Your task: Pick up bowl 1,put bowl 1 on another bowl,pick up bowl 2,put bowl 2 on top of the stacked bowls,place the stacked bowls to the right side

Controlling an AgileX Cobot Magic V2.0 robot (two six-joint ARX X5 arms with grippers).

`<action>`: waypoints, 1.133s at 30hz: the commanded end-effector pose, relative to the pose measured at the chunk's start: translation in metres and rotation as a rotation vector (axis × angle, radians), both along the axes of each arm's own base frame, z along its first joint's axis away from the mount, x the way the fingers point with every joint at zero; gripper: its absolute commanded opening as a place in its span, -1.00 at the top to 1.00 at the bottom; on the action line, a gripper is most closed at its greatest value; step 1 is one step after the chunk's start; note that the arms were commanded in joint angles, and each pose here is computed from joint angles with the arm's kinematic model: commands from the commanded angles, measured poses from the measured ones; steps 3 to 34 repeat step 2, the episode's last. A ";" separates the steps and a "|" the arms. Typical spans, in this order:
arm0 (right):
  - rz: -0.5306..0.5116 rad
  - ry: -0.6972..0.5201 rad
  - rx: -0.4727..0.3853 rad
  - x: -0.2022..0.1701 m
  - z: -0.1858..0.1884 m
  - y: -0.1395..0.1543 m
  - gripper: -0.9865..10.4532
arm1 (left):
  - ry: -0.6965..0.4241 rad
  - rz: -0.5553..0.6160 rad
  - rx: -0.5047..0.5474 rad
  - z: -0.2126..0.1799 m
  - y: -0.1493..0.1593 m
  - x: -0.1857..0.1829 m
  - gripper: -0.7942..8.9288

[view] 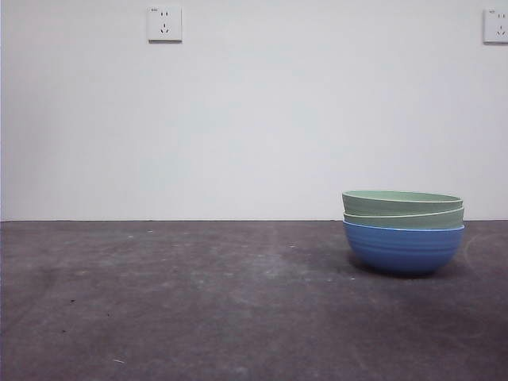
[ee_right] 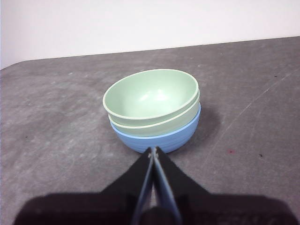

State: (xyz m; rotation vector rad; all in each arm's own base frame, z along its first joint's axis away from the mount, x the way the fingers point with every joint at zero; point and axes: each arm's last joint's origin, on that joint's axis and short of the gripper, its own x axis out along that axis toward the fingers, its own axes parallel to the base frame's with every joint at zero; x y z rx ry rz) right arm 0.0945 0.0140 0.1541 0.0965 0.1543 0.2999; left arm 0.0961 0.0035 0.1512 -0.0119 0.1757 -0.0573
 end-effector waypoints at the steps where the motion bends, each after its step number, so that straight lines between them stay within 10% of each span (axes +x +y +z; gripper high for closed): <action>1: 0.000 0.021 0.008 0.000 -0.004 0.000 0.83 | 0.010 0.004 -0.006 -0.005 0.000 0.000 0.84; 34: 0.000 0.021 0.007 0.000 -0.004 0.000 0.83 | 0.009 0.004 -0.006 -0.004 0.000 0.000 0.84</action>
